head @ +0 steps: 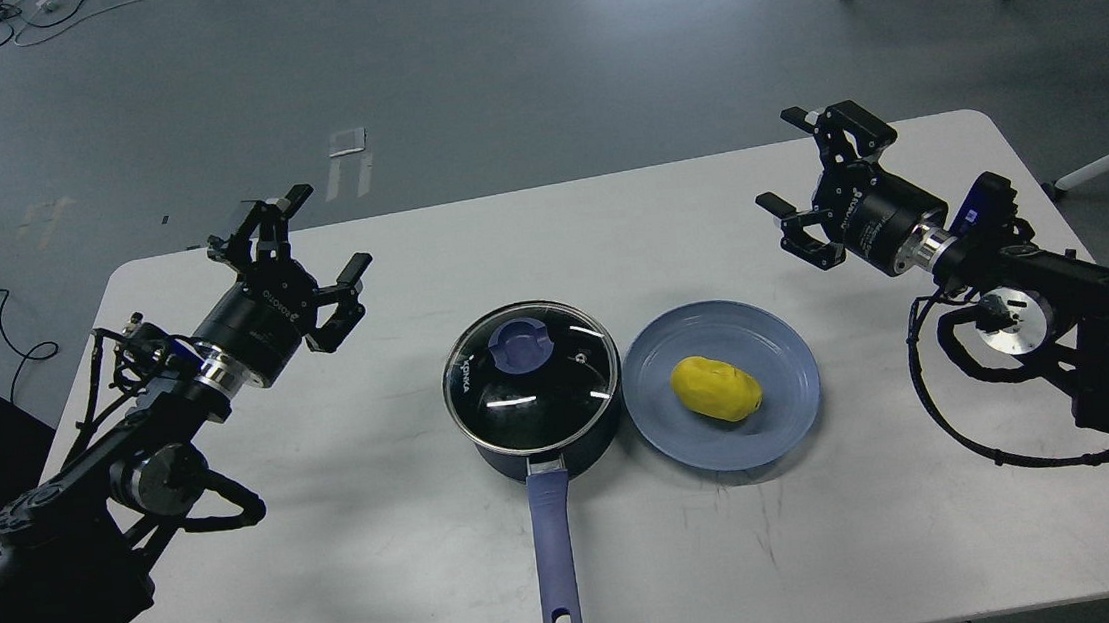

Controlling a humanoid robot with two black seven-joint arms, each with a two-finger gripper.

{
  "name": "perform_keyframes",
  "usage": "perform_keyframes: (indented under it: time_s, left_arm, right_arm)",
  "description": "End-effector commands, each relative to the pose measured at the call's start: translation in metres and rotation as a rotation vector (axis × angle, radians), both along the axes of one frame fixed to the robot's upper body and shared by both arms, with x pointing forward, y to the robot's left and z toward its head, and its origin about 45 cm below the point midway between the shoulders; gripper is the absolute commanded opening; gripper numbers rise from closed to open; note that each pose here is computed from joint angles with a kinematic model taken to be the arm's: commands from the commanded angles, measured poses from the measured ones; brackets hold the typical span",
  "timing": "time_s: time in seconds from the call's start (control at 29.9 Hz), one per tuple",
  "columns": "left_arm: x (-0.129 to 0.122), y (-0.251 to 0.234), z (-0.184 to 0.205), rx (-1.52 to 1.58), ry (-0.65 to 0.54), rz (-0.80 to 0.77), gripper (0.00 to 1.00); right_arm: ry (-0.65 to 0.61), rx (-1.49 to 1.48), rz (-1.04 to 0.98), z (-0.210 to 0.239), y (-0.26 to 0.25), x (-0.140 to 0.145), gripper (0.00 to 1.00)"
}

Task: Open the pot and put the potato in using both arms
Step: 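Raise the left gripper and swing it over the pot lid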

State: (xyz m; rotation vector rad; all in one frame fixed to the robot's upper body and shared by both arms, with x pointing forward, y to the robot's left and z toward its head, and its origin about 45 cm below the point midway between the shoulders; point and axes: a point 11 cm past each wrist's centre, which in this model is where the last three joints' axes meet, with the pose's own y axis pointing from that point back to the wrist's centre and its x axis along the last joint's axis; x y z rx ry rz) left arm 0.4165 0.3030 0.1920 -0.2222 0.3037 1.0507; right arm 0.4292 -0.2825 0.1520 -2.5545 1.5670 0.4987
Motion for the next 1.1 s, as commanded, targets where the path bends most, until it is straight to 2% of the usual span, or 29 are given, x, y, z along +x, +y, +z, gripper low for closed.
perform_keyframes:
  time_s: [0.0,0.27,0.47,0.6,0.64,0.74,0.8,0.87,1.0,1.07]
  left_arm:
    - [0.000,-0.004,-0.001,-0.013,-0.001,-0.003,0.98]
    - [0.007,0.005,0.010,0.005,-0.023,0.011,0.98]
    - [0.018,0.039,0.045,0.099,-0.092,0.042,0.98]
    - [0.026,0.036,0.111,0.150,-0.229,-0.022,0.98]
    - [0.026,0.036,0.111,0.151,-0.230,-0.023,0.98]
    - [0.014,0.007,0.156,0.307,-0.367,-0.191,0.98]
    - [-0.007,-0.031,0.179,0.510,-0.505,-0.383,0.98]
    - [-0.019,-0.048,0.180,0.615,-0.566,-0.473,0.98]
    - [-0.055,-0.098,0.166,1.005,-0.802,-0.751,0.98]
    - [-0.060,-0.106,0.158,1.104,-0.857,-0.805,0.98]
  right_arm:
    - [0.002,-0.004,-0.009,-0.001,-0.005,-0.001,1.00]
    - [0.002,-0.007,-0.007,-0.001,-0.005,-0.001,1.00]
    - [0.000,-0.014,-0.008,0.001,-0.008,-0.001,1.00]
    - [-0.004,-0.015,-0.006,0.003,-0.009,0.000,1.00]
    - [-0.004,-0.015,-0.006,0.003,-0.009,0.000,1.00]
    - [-0.013,-0.022,-0.010,0.008,-0.013,0.002,1.00]
    - [-0.015,-0.022,-0.010,0.008,-0.013,0.003,1.00]
    - [-0.015,-0.022,-0.010,0.008,-0.013,0.003,1.00]
    - [-0.013,-0.024,-0.008,0.008,-0.013,0.002,1.00]
    - [-0.013,-0.024,-0.008,0.008,-0.013,0.002,1.00]
